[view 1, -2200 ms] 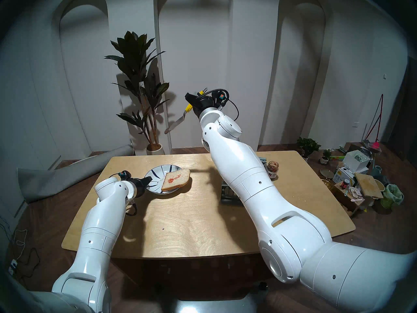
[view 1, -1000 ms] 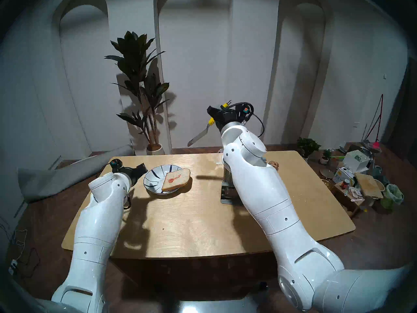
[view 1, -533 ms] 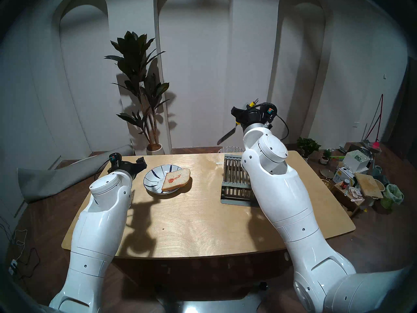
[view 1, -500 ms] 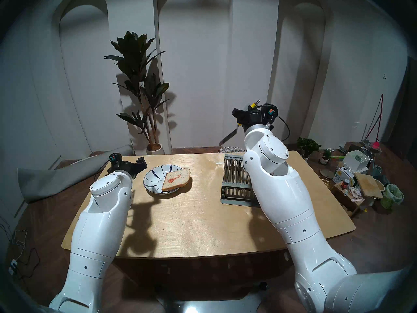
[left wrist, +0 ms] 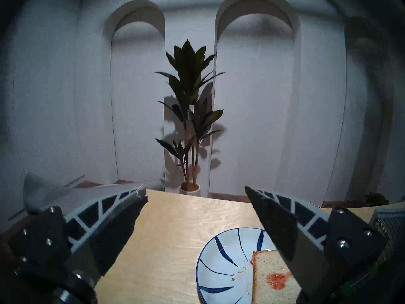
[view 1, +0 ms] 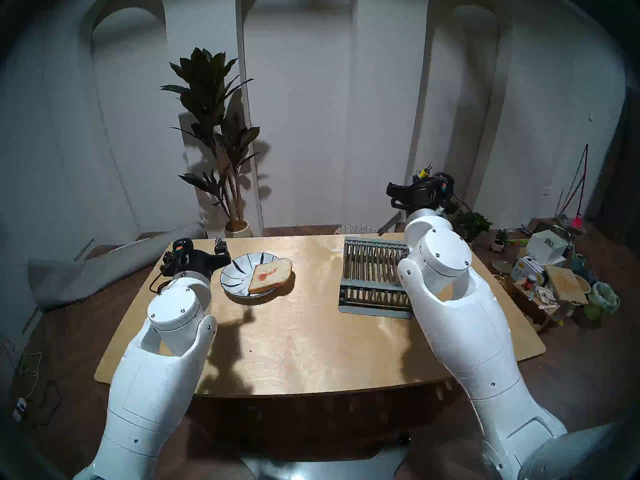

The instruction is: Spread jam over the slice of bread with the knife

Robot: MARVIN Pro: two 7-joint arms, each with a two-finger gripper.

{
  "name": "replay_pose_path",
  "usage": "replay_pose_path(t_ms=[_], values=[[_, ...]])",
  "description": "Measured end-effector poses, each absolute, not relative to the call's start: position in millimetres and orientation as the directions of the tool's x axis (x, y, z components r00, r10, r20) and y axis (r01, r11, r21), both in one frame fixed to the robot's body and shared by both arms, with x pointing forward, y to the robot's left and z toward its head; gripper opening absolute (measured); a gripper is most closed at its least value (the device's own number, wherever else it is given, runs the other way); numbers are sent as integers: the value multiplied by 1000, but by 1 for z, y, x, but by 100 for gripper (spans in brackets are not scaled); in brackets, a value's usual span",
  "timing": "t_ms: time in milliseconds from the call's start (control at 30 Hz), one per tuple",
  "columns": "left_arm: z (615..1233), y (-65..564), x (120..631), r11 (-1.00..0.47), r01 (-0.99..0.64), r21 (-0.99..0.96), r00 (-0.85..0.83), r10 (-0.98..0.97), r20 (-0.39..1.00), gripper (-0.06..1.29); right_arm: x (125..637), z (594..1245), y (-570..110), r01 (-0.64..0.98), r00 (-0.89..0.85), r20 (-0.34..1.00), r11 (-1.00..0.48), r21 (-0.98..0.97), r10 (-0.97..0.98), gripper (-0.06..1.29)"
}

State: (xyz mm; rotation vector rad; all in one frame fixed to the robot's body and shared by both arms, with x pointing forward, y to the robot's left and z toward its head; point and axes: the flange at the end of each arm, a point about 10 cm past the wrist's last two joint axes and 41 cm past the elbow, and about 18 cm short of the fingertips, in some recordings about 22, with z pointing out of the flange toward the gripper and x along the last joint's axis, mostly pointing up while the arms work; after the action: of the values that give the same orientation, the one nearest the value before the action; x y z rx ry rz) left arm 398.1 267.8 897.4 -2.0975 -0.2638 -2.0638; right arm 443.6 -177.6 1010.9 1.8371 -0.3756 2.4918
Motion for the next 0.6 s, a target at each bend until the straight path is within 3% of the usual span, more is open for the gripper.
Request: replay_pose_path(t_ms=[600], values=[[864, 247, 379, -943, 253, -214, -148, -256, 955, 120, 396, 944, -174, -200, -338, 940, -972, -126, -52, 4]])
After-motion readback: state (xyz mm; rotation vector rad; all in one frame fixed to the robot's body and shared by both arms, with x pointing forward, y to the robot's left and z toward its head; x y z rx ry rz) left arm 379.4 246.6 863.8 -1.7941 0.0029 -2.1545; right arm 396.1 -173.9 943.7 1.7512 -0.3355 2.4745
